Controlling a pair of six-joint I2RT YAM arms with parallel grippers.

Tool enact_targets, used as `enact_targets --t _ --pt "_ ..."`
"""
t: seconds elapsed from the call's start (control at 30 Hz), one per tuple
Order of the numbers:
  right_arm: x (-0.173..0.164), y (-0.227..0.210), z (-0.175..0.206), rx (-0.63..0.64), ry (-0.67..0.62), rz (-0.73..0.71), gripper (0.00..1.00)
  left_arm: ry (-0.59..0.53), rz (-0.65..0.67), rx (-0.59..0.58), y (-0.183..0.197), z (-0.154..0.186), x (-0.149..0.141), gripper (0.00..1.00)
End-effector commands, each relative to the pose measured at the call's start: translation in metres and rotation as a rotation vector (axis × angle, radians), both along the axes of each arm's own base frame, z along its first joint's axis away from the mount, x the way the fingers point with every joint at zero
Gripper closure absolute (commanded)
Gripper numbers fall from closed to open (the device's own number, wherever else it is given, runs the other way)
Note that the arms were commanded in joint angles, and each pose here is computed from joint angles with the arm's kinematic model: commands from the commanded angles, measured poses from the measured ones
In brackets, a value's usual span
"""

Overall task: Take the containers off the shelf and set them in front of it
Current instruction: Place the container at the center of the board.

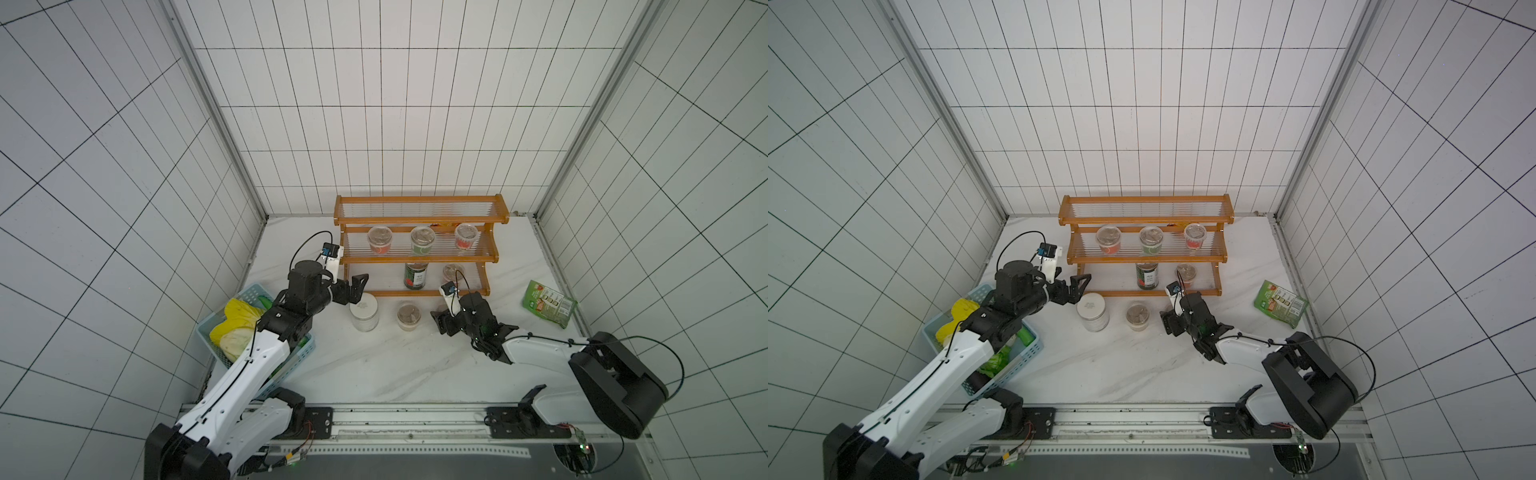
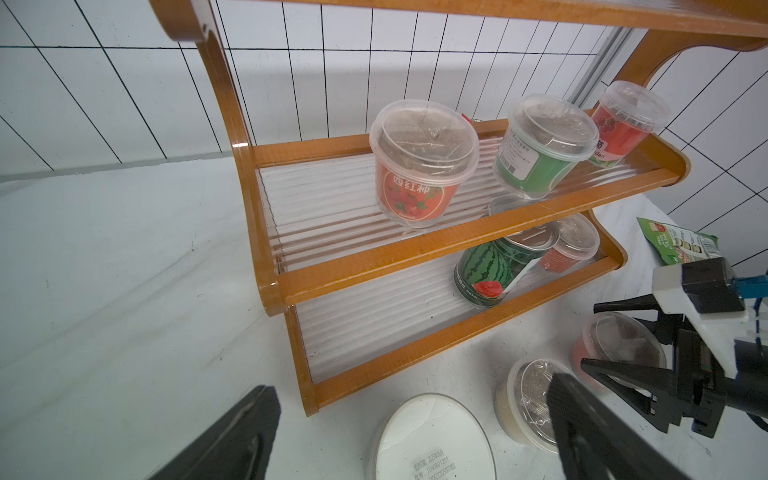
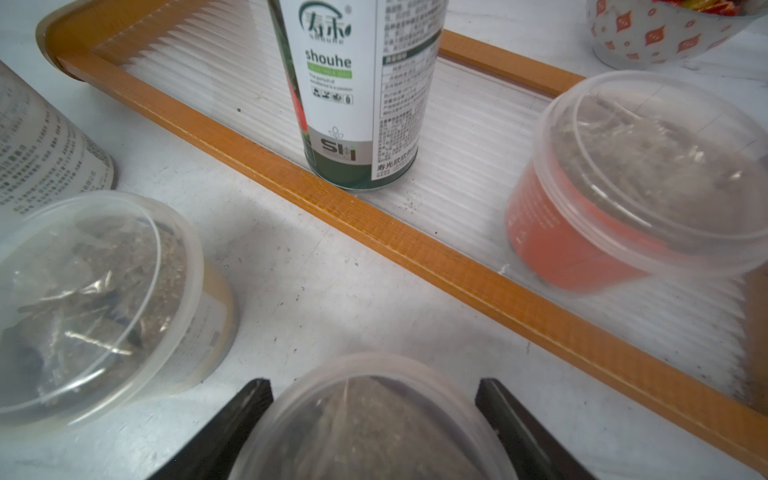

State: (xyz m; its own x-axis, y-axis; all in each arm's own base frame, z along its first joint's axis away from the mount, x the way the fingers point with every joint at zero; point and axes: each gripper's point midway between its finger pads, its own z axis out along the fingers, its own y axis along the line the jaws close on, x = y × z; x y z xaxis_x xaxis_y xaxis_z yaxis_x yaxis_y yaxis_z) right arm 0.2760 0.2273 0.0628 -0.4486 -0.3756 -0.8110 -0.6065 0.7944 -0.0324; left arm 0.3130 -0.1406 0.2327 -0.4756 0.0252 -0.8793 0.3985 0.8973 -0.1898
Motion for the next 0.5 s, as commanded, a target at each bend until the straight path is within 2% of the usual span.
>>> enact_targets --t 0.0,0.2,0.47 --pt "-0.003 -0.004 -0.004 -0.02 0.002 -0.007 0.16 -0.003 0.01 0.008 0.004 -0.003 0.0 0.02" --pt "-0.002 0.002 -0.002 -0.002 0.008 0.007 0.16 -0.002 0.008 0.007 0.003 -0.003 0.0 0.01" --pt "0.001 0.003 0.019 0.015 -0.02 0.002 0.06 -0.003 0.007 0.006 0.003 -0.003 0.0 0.02"
